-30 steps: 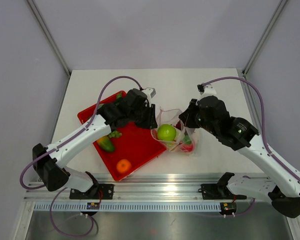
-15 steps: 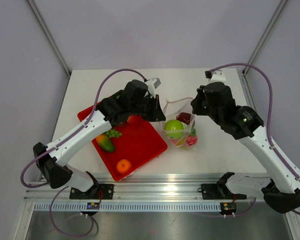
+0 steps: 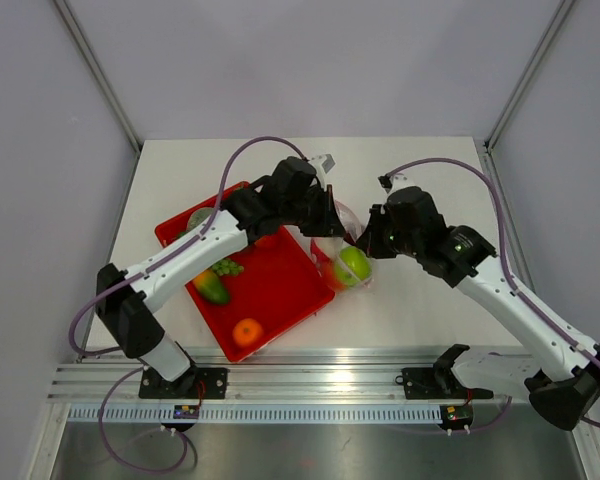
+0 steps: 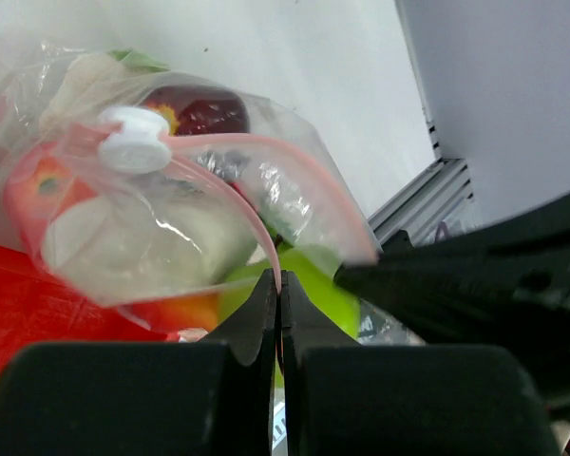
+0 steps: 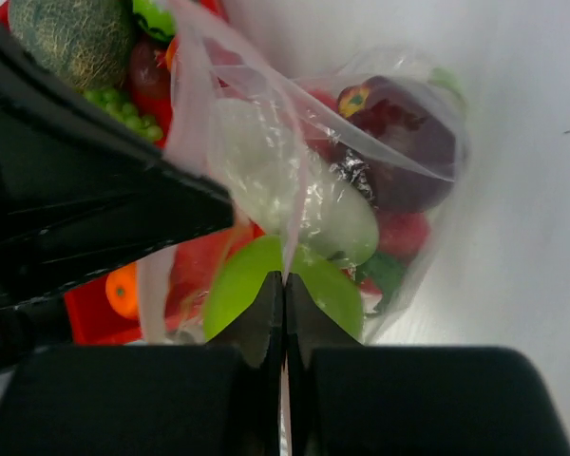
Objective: Place the food in the zip-top bag and seal the zipper
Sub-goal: Zip the zipper food storage bag at the center of the board.
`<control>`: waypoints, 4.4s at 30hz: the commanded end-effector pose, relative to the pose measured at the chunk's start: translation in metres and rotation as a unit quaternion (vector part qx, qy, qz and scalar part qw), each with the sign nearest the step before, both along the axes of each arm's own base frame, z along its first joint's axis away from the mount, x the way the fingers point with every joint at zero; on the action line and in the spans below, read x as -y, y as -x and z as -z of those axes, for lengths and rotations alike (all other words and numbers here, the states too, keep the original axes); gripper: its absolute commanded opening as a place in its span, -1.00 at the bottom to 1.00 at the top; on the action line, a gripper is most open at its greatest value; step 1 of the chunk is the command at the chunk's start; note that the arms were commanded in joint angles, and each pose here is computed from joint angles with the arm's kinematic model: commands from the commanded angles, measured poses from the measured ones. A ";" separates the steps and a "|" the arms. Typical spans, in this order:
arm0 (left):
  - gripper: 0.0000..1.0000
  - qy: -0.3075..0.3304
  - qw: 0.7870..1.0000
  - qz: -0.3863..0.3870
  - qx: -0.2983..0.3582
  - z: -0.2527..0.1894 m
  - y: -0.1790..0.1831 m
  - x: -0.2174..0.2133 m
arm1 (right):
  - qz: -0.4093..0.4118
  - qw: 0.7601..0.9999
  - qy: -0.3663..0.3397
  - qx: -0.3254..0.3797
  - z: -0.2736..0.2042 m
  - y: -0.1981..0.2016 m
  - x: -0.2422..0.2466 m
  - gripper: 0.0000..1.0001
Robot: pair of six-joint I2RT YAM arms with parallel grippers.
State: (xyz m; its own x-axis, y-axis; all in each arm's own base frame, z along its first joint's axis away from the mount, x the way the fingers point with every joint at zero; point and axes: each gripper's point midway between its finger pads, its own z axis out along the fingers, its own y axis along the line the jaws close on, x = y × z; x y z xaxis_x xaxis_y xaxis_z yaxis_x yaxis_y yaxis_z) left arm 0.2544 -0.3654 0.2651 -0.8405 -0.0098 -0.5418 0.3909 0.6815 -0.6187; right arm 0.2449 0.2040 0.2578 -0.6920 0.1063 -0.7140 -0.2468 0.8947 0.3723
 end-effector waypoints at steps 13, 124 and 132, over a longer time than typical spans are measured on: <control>-1.00 0.052 0.999 -0.004 0.005 -0.025 -0.012 0.023 | -0.085 0.988 -0.128 0.015 -0.055 0.007 -0.052 -0.80; 0.47 0.192 0.813 0.393 0.384 -0.047 -0.030 -0.031 | -0.383 0.888 0.039 0.250 -0.035 0.044 -0.015 -1.00; 0.36 0.210 0.809 0.422 0.350 -0.033 -0.006 -0.020 | -0.378 0.890 0.045 0.250 -0.032 0.041 -0.014 -1.00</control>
State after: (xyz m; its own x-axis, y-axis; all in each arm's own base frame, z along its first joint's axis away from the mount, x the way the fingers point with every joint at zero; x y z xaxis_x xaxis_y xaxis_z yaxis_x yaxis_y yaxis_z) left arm 0.2706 -0.3375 0.2868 -0.1895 0.1330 -0.9728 0.9647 -0.1594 -0.2097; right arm 0.2022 0.2133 0.2680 -0.2038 -0.3644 -0.9087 -0.8947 0.4462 0.0217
